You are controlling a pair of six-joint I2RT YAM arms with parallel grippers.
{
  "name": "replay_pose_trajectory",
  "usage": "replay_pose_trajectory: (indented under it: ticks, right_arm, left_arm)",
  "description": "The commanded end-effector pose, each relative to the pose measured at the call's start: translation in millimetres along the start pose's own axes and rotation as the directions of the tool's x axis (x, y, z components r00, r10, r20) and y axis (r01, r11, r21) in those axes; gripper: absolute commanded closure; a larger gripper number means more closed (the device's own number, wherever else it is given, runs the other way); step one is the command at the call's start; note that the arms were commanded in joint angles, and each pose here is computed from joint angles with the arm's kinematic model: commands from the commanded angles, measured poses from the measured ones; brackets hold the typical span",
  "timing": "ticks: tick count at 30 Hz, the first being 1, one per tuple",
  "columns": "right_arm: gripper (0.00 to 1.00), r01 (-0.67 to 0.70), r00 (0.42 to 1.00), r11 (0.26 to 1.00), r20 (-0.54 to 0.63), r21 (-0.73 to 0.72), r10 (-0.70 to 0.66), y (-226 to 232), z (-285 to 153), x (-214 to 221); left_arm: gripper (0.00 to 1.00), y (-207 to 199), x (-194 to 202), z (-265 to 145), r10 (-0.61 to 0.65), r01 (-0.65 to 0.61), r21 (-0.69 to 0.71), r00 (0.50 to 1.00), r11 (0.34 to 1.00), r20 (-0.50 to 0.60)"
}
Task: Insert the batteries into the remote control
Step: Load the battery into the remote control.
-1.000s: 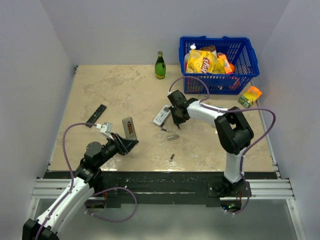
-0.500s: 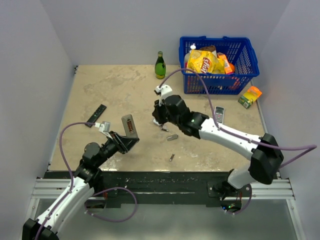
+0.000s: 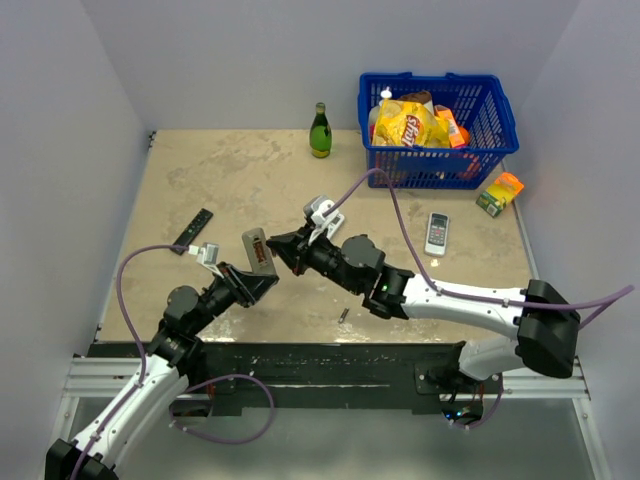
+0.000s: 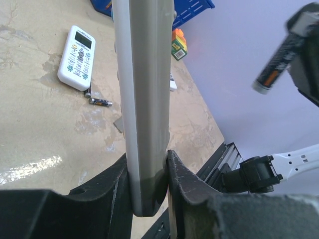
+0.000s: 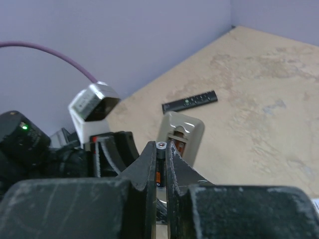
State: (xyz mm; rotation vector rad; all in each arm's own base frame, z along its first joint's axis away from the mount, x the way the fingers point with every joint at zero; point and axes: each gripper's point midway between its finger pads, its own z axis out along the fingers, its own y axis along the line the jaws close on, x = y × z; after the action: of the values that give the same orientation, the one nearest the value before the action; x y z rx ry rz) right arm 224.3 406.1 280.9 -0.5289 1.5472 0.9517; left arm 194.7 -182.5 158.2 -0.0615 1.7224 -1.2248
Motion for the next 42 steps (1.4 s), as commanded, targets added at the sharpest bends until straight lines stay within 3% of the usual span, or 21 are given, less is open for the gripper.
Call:
replay_pose_trajectory:
  ticks: [1, 26, 42]
  right_arm:
    - [1.0, 0.027, 0.977, 0.997, 0.213, -0.068, -0.012, 22.9, 0.4, -44.3]
    - [1.0, 0.16, 0.96, 0.985, 0.221, 0.067, -0.171, 4.7, 31.4, 4.7]
    - [1.0, 0.186, 0.963, 0.982, 0.191, 0.042, -0.191, 4.9, 29.1, 25.3]
  left_arm:
    - [1.0, -3.4, 1.2, -1.0, -0.004, 0.003, 0.042, 1.0, 0.999, 0.016]
    - [1.0, -10.9, -3.8, -2.0, 0.002, -0.003, 0.057, 1.0, 0.998, 0.021]
    - [1.0, -24.1, -22.2, -3.2, -0.001, -0.004, 0.064, 0.997, 0.998, 0.072]
